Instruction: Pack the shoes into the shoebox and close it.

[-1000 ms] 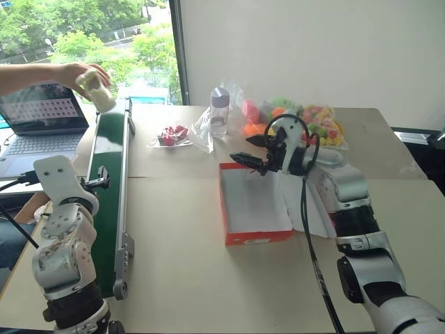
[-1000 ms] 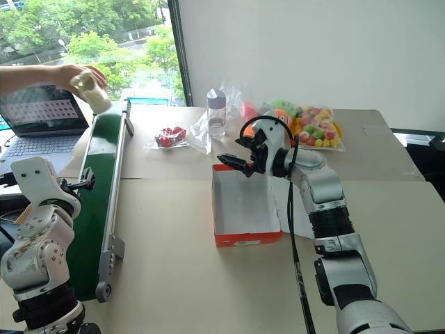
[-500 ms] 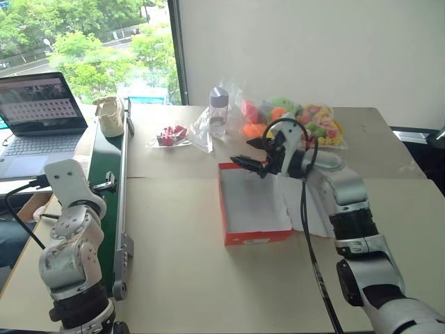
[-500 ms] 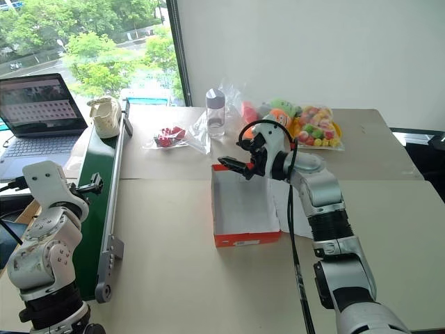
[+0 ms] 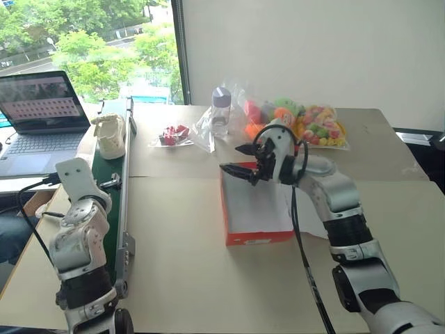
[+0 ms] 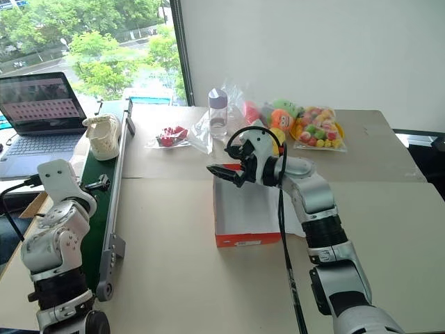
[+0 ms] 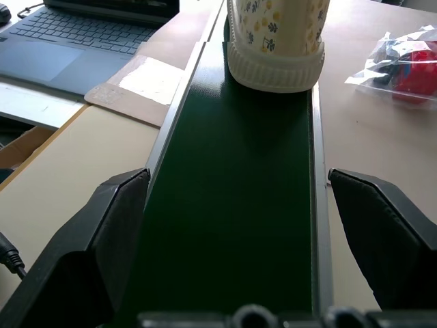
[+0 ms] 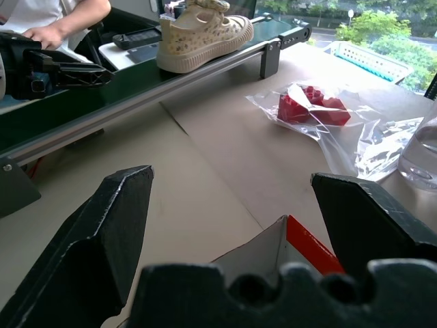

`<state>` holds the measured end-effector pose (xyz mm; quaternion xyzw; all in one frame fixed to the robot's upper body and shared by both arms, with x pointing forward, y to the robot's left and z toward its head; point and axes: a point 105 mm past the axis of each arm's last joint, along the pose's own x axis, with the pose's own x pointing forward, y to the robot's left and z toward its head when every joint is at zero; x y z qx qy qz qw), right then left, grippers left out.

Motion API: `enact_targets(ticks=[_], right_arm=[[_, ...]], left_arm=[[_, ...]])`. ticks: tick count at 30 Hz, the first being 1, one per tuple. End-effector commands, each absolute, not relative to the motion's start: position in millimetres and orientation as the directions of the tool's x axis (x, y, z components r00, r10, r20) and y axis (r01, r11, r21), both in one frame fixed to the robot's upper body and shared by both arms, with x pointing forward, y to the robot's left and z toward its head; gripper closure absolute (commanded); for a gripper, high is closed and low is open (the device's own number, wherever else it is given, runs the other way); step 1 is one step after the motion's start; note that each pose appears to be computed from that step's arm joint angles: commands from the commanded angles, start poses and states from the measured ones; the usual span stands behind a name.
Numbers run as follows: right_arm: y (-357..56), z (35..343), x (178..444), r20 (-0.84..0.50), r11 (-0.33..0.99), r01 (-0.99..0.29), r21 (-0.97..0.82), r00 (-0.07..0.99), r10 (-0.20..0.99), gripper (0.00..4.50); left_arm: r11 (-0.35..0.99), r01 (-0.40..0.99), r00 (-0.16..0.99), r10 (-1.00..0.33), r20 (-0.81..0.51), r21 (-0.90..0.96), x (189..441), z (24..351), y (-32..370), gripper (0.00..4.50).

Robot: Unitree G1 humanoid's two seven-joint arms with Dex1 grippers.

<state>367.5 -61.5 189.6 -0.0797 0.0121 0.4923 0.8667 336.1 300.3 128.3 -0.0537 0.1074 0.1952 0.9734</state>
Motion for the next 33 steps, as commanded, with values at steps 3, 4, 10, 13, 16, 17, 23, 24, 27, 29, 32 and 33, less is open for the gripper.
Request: enact_targets(ticks=[3,4,10,13,16,17,23,24,27,29,32,33], right_arm=[[-66.7,207.6,363.4,-0.052,0.514,-0.843,-0.158,0.527,0.848,0.08],[-66.6,207.5,363.3,-0.053,0.515,-0.842,-0.158,0.528,0.848,0.08],[-68.0,207.2,362.7,-0.057,0.521,-0.839,-0.157,0.535,0.843,0.08],[-69.4,206.6,364.0,-0.067,0.527,-0.833,-0.17,0.543,0.837,0.08],[-70.0,209.3,365.2,-0.063,0.531,-0.829,-0.177,0.548,0.834,0.02],[-70.3,209.8,365.3,-0.062,0.532,-0.827,-0.181,0.549,0.833,0.0],[-73.5,214.2,366.8,-0.056,0.546,-0.815,-0.194,0.565,0.823,0.0],[-73.8,214.4,366.8,-0.057,0.546,-0.815,-0.196,0.565,0.823,0.0],[-73.4,214.3,366.9,-0.058,0.546,-0.815,-0.197,0.565,0.823,0.0],[-72.3,214.6,367.2,-0.055,0.546,-0.815,-0.194,0.565,0.823,0.0],[-72.8,219.6,371.0,-0.024,0.569,-0.806,-0.16,0.58,0.814,0.0],[-74.2,224.6,374.7,0.004,0.59,-0.797,-0.126,0.595,0.804,0.0]], left_arm=[[0.937,-0.345,0.929,0.333,-0.161,-0.056,347.9,143.8,294.7,0.0],[0.937,-0.344,0.929,0.332,-0.163,-0.054,349.3,143.5,294.7,0.0],[0.929,-0.367,0.918,0.353,-0.182,-0.051,349.4,138.5,300.5,0.0],[0.913,-0.403,0.899,0.381,-0.217,-0.066,346.1,129.9,306.4,0.0],[0.914,-0.391,0.906,0.361,-0.222,-0.108,346.6,127.7,302.8,0.26],[0.914,-0.388,0.908,0.357,-0.22,-0.118,346.6,127.7,301.8,0.53],[0.915,-0.376,0.915,0.34,-0.218,-0.146,348.0,129.6,297.3,1.73],[0.915,-0.375,0.915,0.34,-0.217,-0.15,348.2,130.6,297.0,1.84],[0.923,-0.358,0.929,0.336,-0.155,-0.145,351.2,147.3,293.8,2.08],[0.942,-0.307,0.952,0.302,-0.057,-0.134,355.8,171.1,285.0,2.08],[0.973,-0.183,0.978,0.194,0.072,-0.144,362.2,203.7,261.0,2.08],[0.983,-0.101,0.984,0.121,0.129,-0.151,364.4,219.0,244.6,2.08]])
